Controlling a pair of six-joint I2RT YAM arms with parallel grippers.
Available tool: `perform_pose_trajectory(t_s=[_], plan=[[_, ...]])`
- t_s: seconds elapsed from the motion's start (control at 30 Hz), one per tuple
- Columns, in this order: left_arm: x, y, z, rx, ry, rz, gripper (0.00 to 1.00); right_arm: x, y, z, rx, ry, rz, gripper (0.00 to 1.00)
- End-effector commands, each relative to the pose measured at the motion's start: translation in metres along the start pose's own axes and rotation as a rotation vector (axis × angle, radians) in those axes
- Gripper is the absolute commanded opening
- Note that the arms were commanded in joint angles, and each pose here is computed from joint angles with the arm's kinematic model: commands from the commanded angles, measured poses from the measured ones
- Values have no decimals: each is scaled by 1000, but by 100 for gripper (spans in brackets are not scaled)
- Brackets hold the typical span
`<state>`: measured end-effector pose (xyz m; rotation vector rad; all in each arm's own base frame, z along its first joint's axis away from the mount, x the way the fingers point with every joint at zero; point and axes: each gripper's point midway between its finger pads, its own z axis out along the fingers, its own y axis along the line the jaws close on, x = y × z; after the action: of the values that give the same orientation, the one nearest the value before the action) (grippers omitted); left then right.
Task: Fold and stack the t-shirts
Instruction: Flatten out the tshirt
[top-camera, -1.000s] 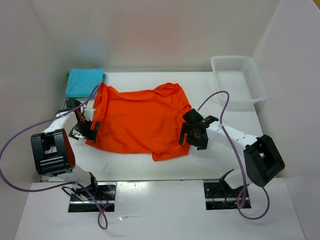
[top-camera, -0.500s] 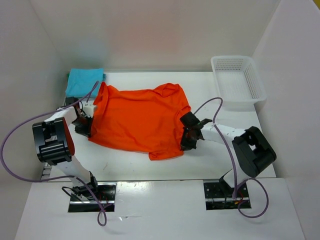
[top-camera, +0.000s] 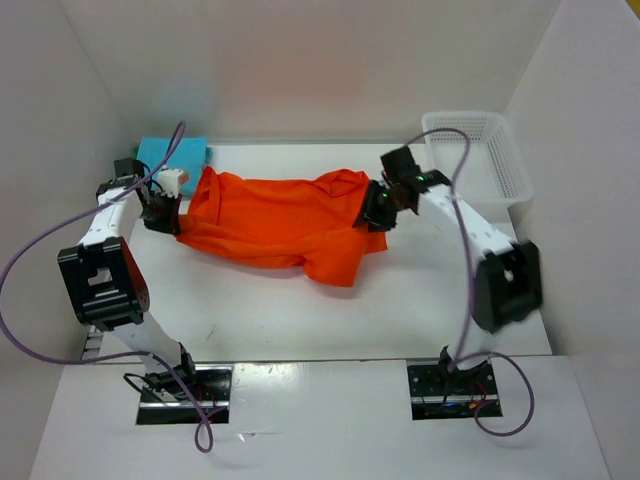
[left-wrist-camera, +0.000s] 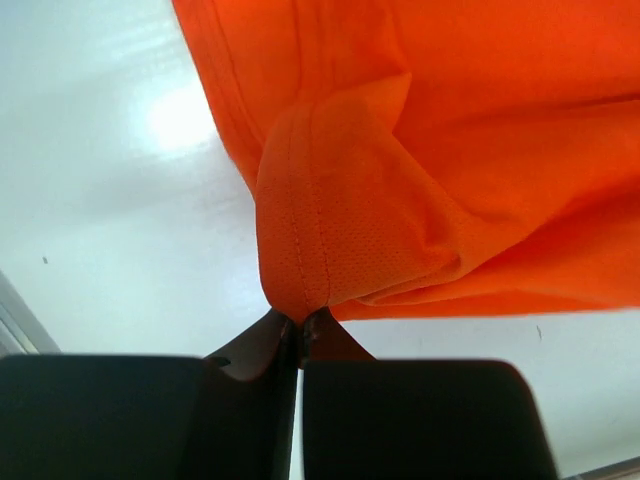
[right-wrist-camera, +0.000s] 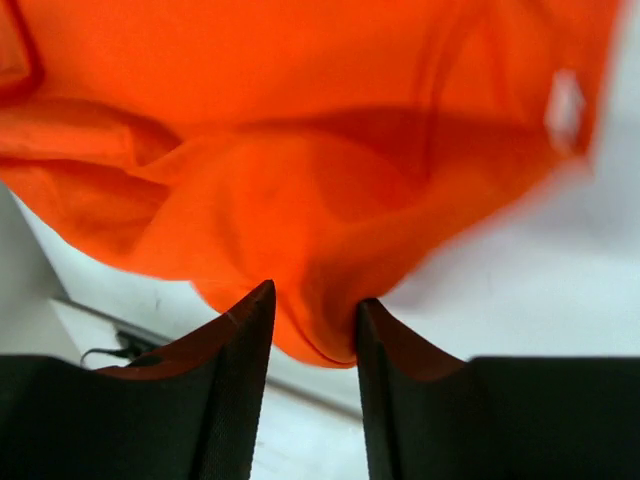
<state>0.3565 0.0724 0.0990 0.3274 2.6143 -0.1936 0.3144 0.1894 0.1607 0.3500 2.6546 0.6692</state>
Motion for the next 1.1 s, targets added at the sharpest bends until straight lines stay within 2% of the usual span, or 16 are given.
perform_pose_trajectory(t_s=[0.0, 0.07, 0.13, 0.23, 0.33, 0.37, 0.43, 0.47, 0.6, 0.73, 0.77, 0.97, 1.07], plan=[[-2, -7, 18, 74, 44, -34, 0, -17, 3, 73, 4, 130, -106, 44], [-5, -9, 20, 77, 43, -35, 0, -32, 7, 104, 8, 135, -104, 49], [-4, -9, 22, 81, 51, -48, 0, -61, 27, 100, -25, 46, -120, 58], [3, -12, 22, 87, 62, -52, 0, -77, 27, 73, 29, -81, -144, 64], [16, -17, 23, 88, 86, -60, 0, -59, 9, 38, 112, -161, -116, 64], [17, -18, 21, 87, 84, -59, 0, -33, -11, 42, 161, -121, -102, 62], [25, -17, 23, 77, 108, -63, 0, -3, -9, 31, 150, -113, -74, 62], [27, -19, 21, 76, 107, -63, 0, 24, -28, 40, 183, -50, -52, 62], [39, -20, 20, 61, 136, -77, 0, 77, -45, 61, 205, 48, 1, 62], [40, -19, 15, 39, 133, -71, 0, 87, -47, 91, 233, 81, -14, 65], [38, -19, 12, 34, 123, -67, 0, 82, -46, 96, 236, 71, -25, 68], [41, -20, 8, 22, 120, -64, 0, 68, -37, 118, 228, 49, -38, 68], [41, -16, 5, -8, 125, -60, 0, 85, -48, 127, 244, 115, -30, 55]])
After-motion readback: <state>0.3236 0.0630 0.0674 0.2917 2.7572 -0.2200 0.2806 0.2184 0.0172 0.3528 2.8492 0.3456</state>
